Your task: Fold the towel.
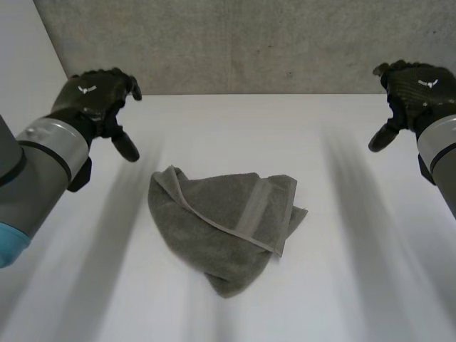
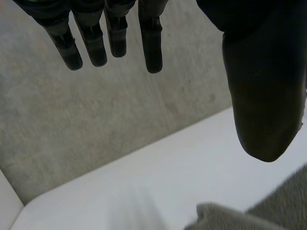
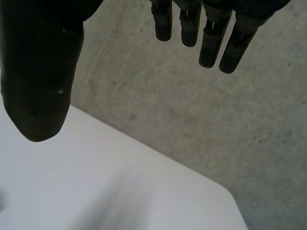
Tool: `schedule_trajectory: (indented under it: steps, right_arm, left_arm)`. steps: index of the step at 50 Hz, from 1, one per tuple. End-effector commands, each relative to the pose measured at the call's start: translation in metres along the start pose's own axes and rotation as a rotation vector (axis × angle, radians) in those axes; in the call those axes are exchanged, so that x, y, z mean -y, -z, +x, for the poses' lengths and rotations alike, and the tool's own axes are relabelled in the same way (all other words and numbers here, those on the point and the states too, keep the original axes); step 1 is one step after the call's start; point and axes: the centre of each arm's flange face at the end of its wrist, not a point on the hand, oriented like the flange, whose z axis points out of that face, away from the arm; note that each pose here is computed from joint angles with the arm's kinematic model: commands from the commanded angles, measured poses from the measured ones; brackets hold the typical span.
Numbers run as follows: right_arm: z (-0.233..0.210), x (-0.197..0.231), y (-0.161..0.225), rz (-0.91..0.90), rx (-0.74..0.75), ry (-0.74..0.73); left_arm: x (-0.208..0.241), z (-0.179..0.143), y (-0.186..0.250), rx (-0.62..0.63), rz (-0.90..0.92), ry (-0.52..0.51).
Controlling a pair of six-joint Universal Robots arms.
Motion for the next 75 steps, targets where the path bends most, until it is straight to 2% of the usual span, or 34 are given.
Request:
schedule_trajectory:
  steps: [1,13,30,36,38,39,44,50,54,56,64,71,75]
  right_arm:
    - [0.002,0.025,0.005,0.016,0.003,0.007]
    - [0.007,0.056,0.011,-0.002,0.013,-0.001]
    - [0.007,0.053,0.011,-0.014,0.015,0.001]
    - [-0.005,0.048,0.016,-0.025,0.06,0.0]
    - [-0.028,0.04,0.027,-0.046,0.171,0.004]
    - [-0.028,0.04,0.027,-0.046,0.171,0.004]
    - [-0.079,0.008,0.055,-0.137,0.419,0.005]
    - [-0.123,-0.037,0.072,-0.257,0.551,-0.047]
    - [-0.14,-0.058,0.077,-0.298,0.587,-0.066]
    - [-0.152,-0.076,0.077,-0.307,0.61,-0.069]
    - [-0.169,-0.113,0.061,-0.288,0.573,-0.053]
    - [-0.172,-0.132,0.051,-0.303,0.528,-0.027]
    - [-0.174,-0.127,0.045,-0.284,0.532,-0.035]
  left_arm:
    - [0.025,0.0,0.006,-0.002,0.073,0.04]
    - [0.045,-0.003,0.013,0.005,0.056,0.043]
    - [0.035,-0.002,0.012,-0.001,0.023,0.043]
    - [0.026,-0.002,0.01,-0.014,0.003,0.037]
    - [0.019,0.003,0.005,-0.056,0.002,0.035]
    - [0.019,0.003,0.005,-0.056,0.002,0.035]
    - [-0.028,-0.003,-0.026,-0.148,-0.075,0.036]
    - [-0.083,-0.007,-0.051,-0.247,-0.191,0.043]
    - [-0.105,-0.004,-0.058,-0.295,-0.232,0.003]
    - [-0.122,-0.005,-0.063,-0.315,-0.26,-0.06]
    - [-0.148,-0.002,-0.073,-0.343,-0.263,-0.174]
    - [-0.153,0.0,-0.081,-0.335,-0.218,-0.186]
    - [-0.151,0.003,-0.084,-0.345,-0.188,-0.193]
